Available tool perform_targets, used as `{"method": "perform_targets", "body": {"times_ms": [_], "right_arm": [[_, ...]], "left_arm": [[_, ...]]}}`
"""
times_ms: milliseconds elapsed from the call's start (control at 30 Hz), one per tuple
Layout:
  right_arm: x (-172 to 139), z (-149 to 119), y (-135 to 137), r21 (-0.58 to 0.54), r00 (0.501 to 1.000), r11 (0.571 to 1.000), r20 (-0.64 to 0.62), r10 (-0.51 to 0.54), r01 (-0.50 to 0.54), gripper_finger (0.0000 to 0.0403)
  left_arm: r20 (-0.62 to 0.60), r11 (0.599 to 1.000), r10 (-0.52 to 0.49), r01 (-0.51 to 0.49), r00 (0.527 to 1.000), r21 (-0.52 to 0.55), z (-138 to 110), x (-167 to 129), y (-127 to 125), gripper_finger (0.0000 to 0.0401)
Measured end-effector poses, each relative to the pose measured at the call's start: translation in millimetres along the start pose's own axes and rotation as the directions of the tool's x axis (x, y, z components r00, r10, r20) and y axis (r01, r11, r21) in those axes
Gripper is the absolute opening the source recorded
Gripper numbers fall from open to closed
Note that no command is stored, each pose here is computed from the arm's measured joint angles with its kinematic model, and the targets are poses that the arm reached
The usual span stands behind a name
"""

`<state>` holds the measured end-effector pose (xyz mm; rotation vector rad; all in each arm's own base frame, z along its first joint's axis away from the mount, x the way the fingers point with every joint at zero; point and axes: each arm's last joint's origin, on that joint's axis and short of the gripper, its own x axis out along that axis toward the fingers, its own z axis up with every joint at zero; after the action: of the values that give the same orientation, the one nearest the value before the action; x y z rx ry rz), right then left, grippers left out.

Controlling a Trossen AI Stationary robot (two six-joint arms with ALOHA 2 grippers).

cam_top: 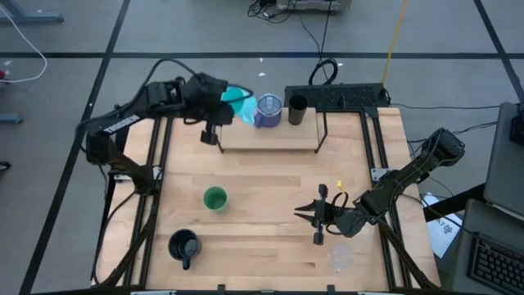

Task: Stack small to large cups/mugs on shelf
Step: Put the light blue mug on the shelf

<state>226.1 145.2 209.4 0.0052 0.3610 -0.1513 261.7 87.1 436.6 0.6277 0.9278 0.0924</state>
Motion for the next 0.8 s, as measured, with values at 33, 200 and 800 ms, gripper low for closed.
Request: {"method": "perform_targets", "body": {"times_ms": [33, 200, 800], "right_arm": [[0, 0, 0, 0.0, 1.0, 1.0, 0.0, -0.001, 0.001, 0.0047], [0, 0, 0, 0.0, 1.0, 1.0, 0.0, -0.001, 0.001, 0.0047], [0, 0, 0, -0.01, 1.0, 1.0, 0.0, -0.001, 0.001, 0.0047]], "left_arm": [[-0.006, 1.0, -0.006, 0.006, 1.0, -0.011, -3, 3, 3, 0.0005], [-0.065, 0.997, -0.058, 0.055, 0.996, -0.061, -17, 25, 17, 0.0005], [-0.262, 0.945, -0.308, 0.263, 0.915, -0.192, -54, 117, 34, 0.001]]}}
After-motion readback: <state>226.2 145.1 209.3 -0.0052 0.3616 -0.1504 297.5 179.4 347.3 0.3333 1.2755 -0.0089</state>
